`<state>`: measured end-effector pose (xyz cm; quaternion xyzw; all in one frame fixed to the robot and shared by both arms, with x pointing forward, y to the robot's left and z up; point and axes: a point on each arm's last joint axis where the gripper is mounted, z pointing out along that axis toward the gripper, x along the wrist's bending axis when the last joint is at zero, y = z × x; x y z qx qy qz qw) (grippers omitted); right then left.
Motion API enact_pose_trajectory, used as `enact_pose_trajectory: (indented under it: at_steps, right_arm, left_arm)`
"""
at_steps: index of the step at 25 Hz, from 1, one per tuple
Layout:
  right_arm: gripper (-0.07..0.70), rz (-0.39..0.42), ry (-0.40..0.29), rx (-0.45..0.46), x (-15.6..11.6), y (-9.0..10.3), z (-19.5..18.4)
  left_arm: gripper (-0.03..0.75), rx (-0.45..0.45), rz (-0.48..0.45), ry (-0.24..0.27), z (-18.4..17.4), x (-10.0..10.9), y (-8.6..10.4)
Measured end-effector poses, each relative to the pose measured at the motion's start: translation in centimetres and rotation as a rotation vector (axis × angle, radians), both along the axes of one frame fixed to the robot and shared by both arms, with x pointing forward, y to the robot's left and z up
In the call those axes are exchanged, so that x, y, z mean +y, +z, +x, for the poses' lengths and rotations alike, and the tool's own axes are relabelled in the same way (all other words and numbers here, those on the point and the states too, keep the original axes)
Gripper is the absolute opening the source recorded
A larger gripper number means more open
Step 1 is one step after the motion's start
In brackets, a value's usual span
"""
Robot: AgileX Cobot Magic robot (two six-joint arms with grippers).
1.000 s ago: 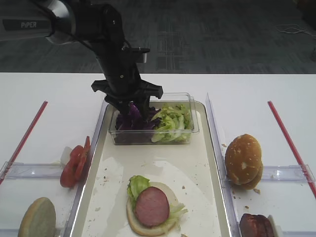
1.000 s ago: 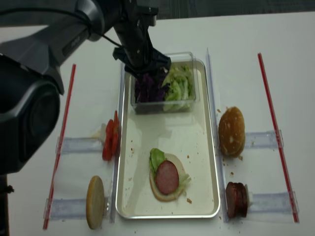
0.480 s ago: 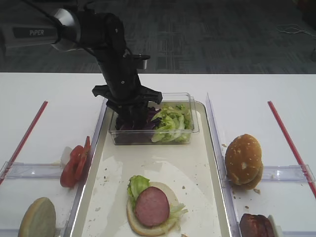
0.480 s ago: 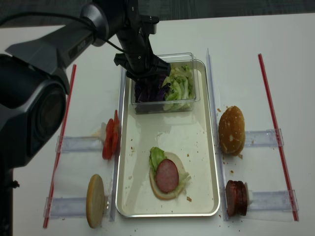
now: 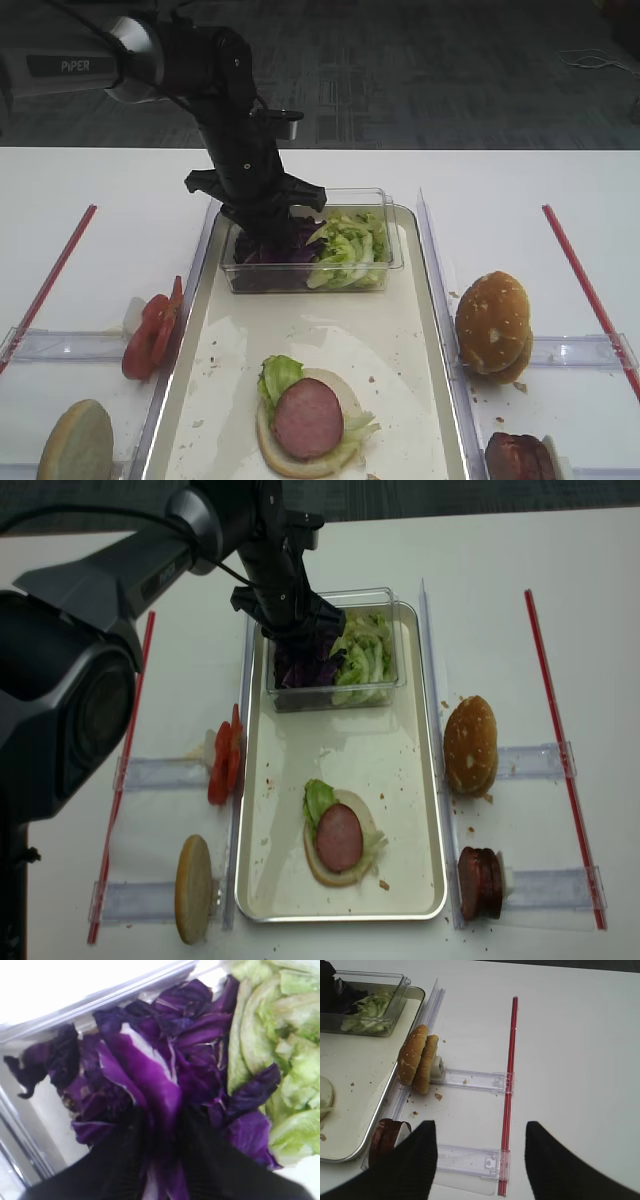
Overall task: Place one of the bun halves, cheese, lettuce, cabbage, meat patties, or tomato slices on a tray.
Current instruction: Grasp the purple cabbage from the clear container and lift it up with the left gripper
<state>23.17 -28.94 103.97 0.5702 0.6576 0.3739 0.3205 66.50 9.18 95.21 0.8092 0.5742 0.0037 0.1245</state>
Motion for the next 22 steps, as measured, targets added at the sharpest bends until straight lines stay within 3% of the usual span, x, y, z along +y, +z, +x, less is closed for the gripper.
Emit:
enact_pose_trajectory:
  at_steps: [8,16,22]
  right_arm:
    - [0.405,0.004,-0.002,0.001,0.0,0.0,0.0]
    - [0.405,0.004,-0.002,-0.001,0.0,0.0,0.0]
    - [0.405,0.004,-0.002,-0.001,0.0,0.0,0.0]
  left_arm:
    - [0.079,-0.001,0.017,-0.006,0.0,0.1,0.1]
    - [0.076,0.015,0.025,-0.009,-0.2,0.2,0.1]
    - [0.075,0.033,0.034,-0.019,-0.1,0.2,1.5]
